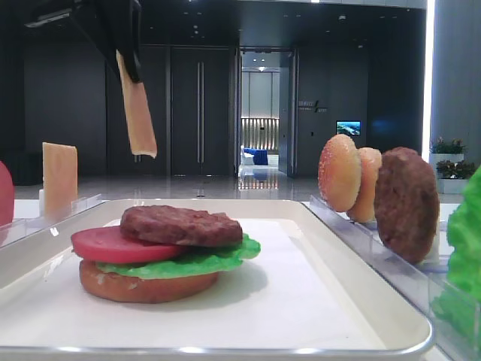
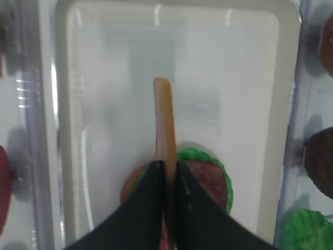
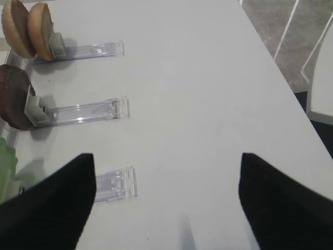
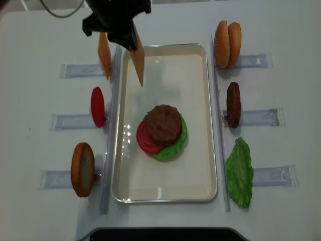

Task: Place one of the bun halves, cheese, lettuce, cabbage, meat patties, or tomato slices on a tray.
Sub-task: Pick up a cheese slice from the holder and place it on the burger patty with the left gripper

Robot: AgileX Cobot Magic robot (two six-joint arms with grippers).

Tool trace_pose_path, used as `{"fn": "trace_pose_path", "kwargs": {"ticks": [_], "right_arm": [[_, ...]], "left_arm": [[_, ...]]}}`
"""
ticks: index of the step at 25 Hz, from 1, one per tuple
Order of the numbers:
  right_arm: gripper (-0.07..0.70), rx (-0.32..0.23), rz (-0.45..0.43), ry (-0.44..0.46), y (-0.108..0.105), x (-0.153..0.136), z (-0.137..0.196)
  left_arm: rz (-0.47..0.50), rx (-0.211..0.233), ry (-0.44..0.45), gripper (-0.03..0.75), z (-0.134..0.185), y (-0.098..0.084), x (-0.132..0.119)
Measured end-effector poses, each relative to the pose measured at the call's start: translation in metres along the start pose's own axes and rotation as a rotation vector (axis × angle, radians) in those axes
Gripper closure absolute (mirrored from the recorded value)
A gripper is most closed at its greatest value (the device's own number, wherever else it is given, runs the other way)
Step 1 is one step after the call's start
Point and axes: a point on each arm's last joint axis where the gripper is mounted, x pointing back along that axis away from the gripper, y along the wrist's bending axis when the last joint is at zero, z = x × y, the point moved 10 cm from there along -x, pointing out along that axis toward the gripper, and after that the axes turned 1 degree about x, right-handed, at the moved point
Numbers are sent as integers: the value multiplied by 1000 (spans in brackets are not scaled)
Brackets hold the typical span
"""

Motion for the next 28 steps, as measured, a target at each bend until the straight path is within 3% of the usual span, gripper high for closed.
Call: {"fn": "trace_pose_path", "kwargs": {"ticks": [6, 10, 14, 19, 28], "right_arm": [[93, 0, 0, 0, 0, 0, 0], [93, 0, 0, 0, 0, 0, 0], [93, 0, 0, 0, 0, 0, 0], [93, 0, 0, 0, 0, 0, 0], [93, 0, 0, 0, 0, 0, 0]], "left_arm": [[62, 29, -12, 692, 45, 5, 3], [179, 9, -44, 692, 63, -2, 8], [308, 17, -47, 692, 85, -10, -2], [396, 14, -77, 692, 95, -13, -18], [443, -11, -78, 692, 97, -18, -34]]}}
